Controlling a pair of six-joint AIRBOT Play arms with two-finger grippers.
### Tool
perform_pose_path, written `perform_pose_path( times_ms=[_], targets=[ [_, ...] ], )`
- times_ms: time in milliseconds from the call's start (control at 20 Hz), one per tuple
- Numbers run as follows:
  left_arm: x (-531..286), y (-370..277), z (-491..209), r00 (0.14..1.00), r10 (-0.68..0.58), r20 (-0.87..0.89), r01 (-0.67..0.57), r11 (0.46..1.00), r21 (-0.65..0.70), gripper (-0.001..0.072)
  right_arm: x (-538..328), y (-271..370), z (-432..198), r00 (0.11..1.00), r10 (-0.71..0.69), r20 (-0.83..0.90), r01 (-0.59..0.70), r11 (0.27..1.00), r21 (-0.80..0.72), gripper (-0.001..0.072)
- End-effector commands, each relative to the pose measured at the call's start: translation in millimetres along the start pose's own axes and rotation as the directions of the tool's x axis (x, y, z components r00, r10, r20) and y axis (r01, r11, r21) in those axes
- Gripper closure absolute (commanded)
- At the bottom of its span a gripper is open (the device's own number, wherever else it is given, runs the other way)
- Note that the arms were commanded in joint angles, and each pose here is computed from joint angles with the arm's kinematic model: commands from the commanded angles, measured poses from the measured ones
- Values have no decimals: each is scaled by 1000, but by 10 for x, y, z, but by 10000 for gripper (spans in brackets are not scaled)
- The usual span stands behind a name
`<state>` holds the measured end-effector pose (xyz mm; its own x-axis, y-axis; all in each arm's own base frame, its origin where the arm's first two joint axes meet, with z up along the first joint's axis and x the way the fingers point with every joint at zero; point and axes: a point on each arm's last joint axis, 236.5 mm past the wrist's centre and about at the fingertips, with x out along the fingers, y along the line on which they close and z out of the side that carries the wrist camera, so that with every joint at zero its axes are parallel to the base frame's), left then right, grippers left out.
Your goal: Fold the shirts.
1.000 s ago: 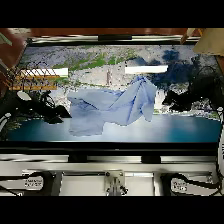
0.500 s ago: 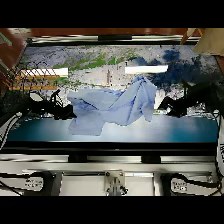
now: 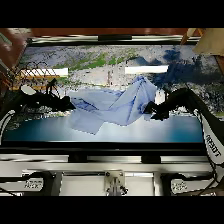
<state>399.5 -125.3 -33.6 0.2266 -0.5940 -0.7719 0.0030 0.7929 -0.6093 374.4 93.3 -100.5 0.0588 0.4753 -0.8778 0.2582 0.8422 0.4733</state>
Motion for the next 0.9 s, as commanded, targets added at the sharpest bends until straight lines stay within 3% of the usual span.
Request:
perform_pose_path(
  times_ms=[0, 50, 100, 150, 300, 450, 550, 650, 750, 850],
  targets=[
    [-232, -198, 137, 998, -12, 68, 7, 997, 77, 676, 105, 96, 81, 999, 8, 39, -10, 999, 36, 218],
    [-330, -281, 206, 995, -17, 97, 7, 994, 107, 676, 136, 151, 39, 1000, 8, 28, -8, 1000, 18, 362],
    [-430, -362, 275, 992, -23, 125, 6, 991, 132, 676, 149, 194, -9, 1000, 7, 13, -7, 1000, 4, 602],
    [-544, -451, 352, 987, -30, 156, 5, 988, 156, 677, 113, 236, -40, 1000, 12, 6, -11, 1000, -16, 639],
    [-1164, -838, 677, 948, -57, 312, -35, 960, 280, 678, -459, 433, 26, 997, 7, 81, 9, 981, -192, 638],
    [-2410, -1662, 896, 817, -141, 559, -191, 849, 493, 678, -1838, 905, 221, 927, 54, 371, 121, 894, -432, 639],
    [-3525, -2440, 693, 643, -257, 721, -339, 749, 569, 678, -3250, 1427, 121, 728, 176, 663, 254, 829, -498, 638],
    [-4668, -3174, 147, 390, -413, 823, -485, 668, 565, 677, -4590, 1929, -410, 420, 337, 843, 390, 772, -503, 639],
    [-5545, -3627, -597, 146, -529, 836, -599, 625, 500, 677, -5642, 2204, -1286, 100, 454, 885, 506, 743, -438, 638],
    [-6061, -3796, -1253, -27, -584, 812, -641, 633, 434, 677, -6100, 2239, -1983, -75, 504, 860, 524, 754, -396, 639]
  ],
)
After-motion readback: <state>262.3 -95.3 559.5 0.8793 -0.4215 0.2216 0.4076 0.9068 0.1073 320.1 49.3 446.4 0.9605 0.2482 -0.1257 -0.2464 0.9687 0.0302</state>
